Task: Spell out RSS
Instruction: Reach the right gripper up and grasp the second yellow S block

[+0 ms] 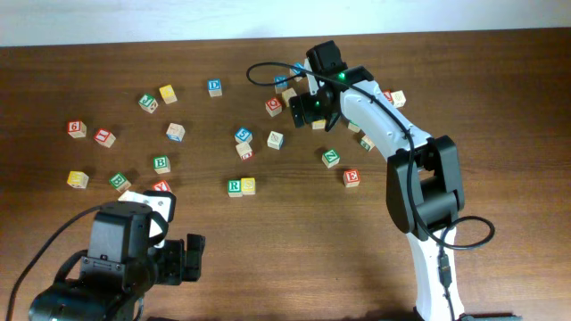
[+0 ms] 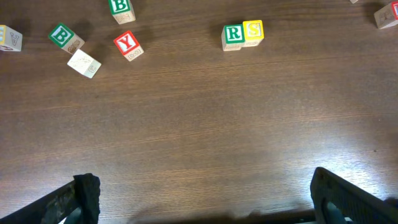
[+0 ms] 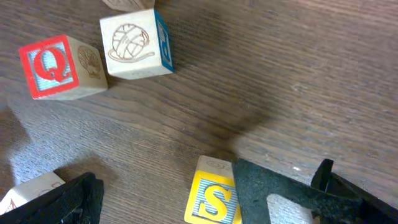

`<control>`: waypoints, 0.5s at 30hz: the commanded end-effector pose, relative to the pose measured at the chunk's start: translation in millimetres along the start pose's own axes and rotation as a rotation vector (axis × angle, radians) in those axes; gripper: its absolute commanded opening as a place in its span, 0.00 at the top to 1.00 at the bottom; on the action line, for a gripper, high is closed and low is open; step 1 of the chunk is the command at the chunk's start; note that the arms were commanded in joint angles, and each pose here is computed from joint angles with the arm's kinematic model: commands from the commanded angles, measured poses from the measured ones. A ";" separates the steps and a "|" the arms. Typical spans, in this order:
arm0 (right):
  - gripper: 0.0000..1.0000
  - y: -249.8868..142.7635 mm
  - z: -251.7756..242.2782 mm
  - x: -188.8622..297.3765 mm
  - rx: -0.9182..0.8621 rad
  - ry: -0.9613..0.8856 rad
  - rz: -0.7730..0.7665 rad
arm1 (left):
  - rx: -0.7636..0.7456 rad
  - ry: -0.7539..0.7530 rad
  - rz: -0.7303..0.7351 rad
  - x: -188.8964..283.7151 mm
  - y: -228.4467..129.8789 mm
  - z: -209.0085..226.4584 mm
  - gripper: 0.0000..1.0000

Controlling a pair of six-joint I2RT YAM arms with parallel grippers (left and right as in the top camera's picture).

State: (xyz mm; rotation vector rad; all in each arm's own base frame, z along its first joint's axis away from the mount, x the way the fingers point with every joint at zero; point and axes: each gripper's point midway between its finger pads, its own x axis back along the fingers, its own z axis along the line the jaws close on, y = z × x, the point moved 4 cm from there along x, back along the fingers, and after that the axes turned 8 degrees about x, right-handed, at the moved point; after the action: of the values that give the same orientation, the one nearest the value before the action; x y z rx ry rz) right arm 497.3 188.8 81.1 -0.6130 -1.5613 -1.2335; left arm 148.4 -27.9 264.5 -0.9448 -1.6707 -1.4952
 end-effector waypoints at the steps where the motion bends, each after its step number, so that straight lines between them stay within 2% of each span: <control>1: 0.02 5.4 6.1 -1.5 0.000 0.017 -0.014 | -0.011 -0.001 -0.009 1.7 1.0 0.1 0.01; 5: 0.02 4.0 7.6 -2.1 -0.007 0.028 -0.009 | -0.011 -0.001 -0.009 1.7 1.0 0.1 0.01; 10: 0.01 -4.4 6.9 -7.4 -0.138 0.023 0.017 | -0.011 -0.001 -0.009 1.7 1.0 0.1 0.01; 15: 0.01 -14.1 6.6 -21.3 -0.162 0.022 0.058 | -0.011 -0.001 -0.009 1.7 1.0 0.1 0.01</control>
State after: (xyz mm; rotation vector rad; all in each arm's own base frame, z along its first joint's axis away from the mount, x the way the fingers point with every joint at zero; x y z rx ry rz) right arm 496.3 191.0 76.4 -0.6957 -1.4644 -1.3464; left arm 148.4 -27.9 264.5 -0.9450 -1.6705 -1.4956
